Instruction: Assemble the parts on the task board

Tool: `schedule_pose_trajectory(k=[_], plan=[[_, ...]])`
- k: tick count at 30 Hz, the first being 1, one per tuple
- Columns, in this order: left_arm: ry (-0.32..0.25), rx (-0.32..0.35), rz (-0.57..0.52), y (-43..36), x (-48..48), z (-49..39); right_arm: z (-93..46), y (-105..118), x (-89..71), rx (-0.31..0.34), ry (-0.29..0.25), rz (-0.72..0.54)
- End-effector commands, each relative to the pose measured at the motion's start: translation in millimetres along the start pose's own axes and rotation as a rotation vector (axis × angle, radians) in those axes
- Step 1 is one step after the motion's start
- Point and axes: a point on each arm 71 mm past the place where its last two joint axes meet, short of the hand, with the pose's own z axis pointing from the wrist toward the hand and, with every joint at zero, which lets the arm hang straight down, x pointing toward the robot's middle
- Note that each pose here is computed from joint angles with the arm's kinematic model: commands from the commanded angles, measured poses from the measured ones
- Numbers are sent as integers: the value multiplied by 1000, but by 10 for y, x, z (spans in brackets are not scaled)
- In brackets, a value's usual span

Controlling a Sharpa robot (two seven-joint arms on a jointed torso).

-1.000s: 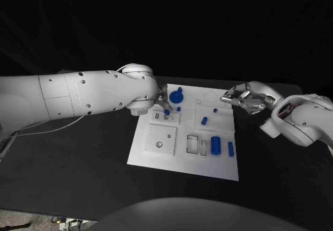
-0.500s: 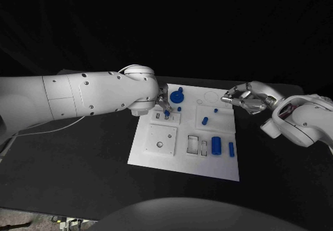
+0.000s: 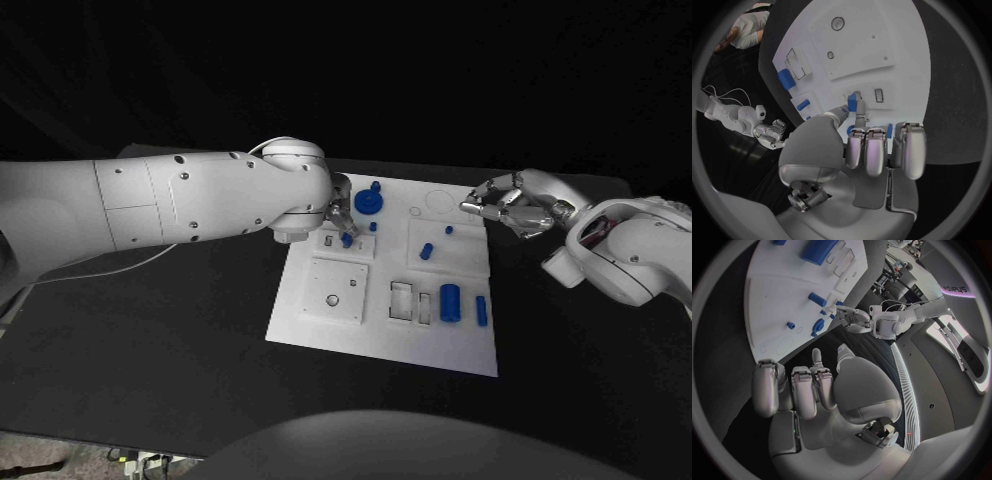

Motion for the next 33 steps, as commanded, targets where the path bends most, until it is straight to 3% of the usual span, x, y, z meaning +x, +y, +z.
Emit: schedule_pose_trajectory(k=[1, 20, 33], plan=[[15, -125, 25, 83, 19, -5, 2, 1, 11, -10, 5, 1], [9, -137, 28, 132, 18, 5, 0, -25, 30, -6, 7, 4], [7, -124, 24, 113, 25, 8, 1, -29, 34, -6, 6, 5]])
